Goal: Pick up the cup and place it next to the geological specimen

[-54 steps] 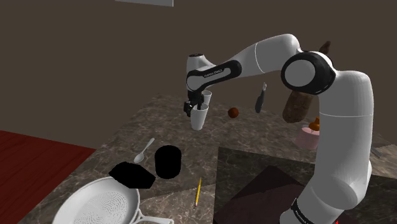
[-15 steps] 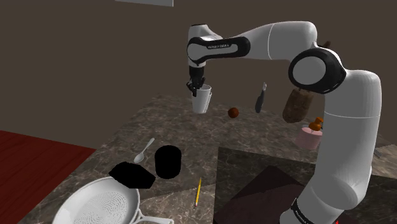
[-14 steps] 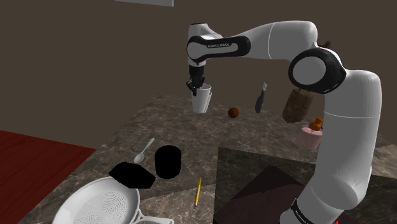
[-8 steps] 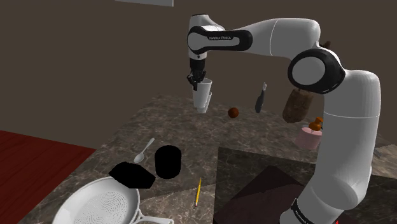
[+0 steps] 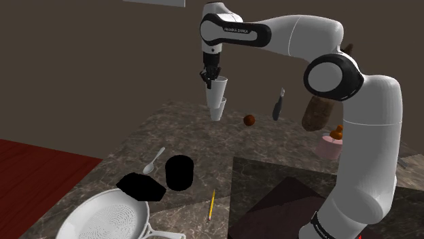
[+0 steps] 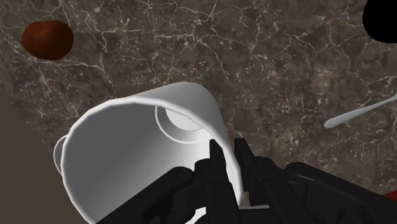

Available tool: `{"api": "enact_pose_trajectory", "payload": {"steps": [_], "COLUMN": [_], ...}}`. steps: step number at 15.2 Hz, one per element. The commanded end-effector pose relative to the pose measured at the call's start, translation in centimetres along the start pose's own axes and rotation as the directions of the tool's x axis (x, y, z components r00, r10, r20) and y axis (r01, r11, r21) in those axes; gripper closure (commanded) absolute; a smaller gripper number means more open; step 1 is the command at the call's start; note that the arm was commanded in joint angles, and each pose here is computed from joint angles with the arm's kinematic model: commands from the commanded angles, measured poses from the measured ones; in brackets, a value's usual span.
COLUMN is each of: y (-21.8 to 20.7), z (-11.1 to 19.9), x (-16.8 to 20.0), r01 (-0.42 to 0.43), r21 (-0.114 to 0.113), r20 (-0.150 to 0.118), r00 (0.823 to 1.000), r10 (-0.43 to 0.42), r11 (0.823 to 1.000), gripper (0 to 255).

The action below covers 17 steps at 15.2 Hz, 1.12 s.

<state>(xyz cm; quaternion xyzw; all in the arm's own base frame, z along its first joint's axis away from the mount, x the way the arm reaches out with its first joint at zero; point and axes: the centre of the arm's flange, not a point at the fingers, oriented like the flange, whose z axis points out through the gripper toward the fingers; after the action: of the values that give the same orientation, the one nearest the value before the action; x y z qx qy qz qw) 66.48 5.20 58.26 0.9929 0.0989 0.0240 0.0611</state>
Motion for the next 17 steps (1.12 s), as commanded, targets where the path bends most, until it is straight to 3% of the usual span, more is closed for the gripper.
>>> {"api": "enact_pose_trajectory", "payload": {"steps": [1, 4, 17], "y": [0.2, 0.4, -13.7], "z": [-1.1, -2.4, -4.6], "x": [0.0, 0.0, -9.4], "r01": [0.000, 0.000, 0.000], "r21": [0.000, 0.000, 0.000], "r20": [0.000, 0.000, 0.000], "r00": [1.000, 1.000, 1.000], "r10": [0.000, 0.000, 0.000], "r11": [1.000, 1.000, 1.000], "gripper": [255, 255, 255]}}
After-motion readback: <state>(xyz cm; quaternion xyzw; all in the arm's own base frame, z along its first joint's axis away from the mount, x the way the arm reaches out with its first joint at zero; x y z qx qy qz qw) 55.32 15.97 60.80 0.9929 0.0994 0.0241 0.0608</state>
